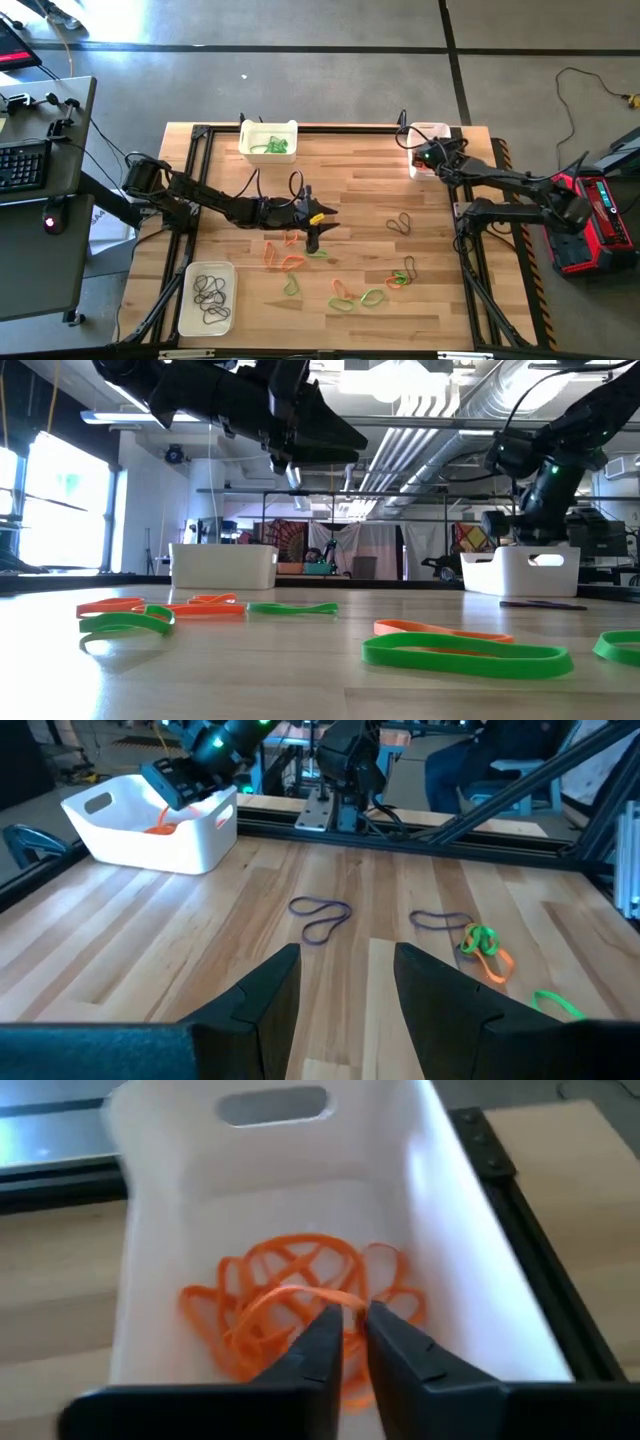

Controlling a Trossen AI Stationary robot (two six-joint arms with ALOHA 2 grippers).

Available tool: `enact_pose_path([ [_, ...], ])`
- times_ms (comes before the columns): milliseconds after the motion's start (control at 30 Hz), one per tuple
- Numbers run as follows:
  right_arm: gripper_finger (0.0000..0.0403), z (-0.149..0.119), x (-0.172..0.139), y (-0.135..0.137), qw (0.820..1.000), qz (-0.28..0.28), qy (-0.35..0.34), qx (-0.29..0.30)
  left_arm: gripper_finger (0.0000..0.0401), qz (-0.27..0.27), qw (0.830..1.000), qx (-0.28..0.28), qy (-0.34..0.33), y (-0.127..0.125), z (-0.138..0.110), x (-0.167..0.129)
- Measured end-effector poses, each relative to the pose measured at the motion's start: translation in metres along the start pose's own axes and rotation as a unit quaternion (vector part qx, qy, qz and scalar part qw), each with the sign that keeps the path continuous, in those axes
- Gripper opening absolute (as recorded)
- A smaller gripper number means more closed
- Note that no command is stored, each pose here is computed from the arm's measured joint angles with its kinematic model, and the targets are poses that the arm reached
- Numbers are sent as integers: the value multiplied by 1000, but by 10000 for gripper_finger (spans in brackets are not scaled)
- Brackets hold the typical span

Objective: Sort rubber bands into baskets
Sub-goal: Put the orange rubber band into the top right white bin

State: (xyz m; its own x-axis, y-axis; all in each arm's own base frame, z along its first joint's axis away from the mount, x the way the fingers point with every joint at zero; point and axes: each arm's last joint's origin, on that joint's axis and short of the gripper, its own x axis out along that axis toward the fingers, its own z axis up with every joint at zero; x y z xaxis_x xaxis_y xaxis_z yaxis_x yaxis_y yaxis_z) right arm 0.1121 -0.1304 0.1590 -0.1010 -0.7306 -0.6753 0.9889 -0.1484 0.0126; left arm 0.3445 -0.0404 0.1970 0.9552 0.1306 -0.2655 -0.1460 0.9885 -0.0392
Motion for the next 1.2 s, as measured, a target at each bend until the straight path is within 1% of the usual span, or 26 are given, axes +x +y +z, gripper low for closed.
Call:
enact_pose_path([
  [100,82,4,-4,4,1000,9,-4,-15,156,-6,1000,-1,0,0,0,0],
  [233,136,8,-10,6,999,-1,-1,-32,156,-6,1000,6,0,0,0,0],
  [300,153,10,-14,7,999,-7,8,-47,156,-7,1000,12,0,0,0,0],
  [367,160,13,-20,8,998,-7,14,-63,153,-9,1000,22,-1,-1,1,-1],
  [433,153,20,-28,11,997,7,9,-78,143,-14,1000,28,1,-4,3,-4],
  [500,131,28,-39,15,996,34,-3,-88,130,-20,999,44,7,-8,6,-10],
  [567,96,32,-51,20,993,66,-13,-101,116,-18,998,59,24,-11,8,-18],
  [667,26,36,-69,26,984,118,-30,-129,92,-18,995,73,60,-12,11,-31],
  [700,14,35,-74,29,980,135,-35,-140,85,-20,994,78,74,-12,12,-36],
  [733,11,32,-79,32,975,153,-39,-153,77,-22,992,83,90,-13,11,-40],
  [800,19,25,-88,38,964,188,-42,-181,63,-34,987,92,127,-16,7,-49],
  [900,19,13,-101,44,948,226,-45,-218,48,-71,974,100,191,-20,-2,-59],
  [967,14,5,-110,47,936,250,-48,-244,46,-77,964,107,231,-23,-10,-64],
  [1033,9,-1,-118,50,923,276,-54,-261,50,-70,955,112,265,-25,-19,-65],
  [1100,8,-7,-126,53,910,304,-58,-275,61,-60,948,106,294,-25,-28,-64],
  [1200,16,-14,-135,54,897,328,-57,-289,85,-44,944,72,320,-25,-40,-57],
])
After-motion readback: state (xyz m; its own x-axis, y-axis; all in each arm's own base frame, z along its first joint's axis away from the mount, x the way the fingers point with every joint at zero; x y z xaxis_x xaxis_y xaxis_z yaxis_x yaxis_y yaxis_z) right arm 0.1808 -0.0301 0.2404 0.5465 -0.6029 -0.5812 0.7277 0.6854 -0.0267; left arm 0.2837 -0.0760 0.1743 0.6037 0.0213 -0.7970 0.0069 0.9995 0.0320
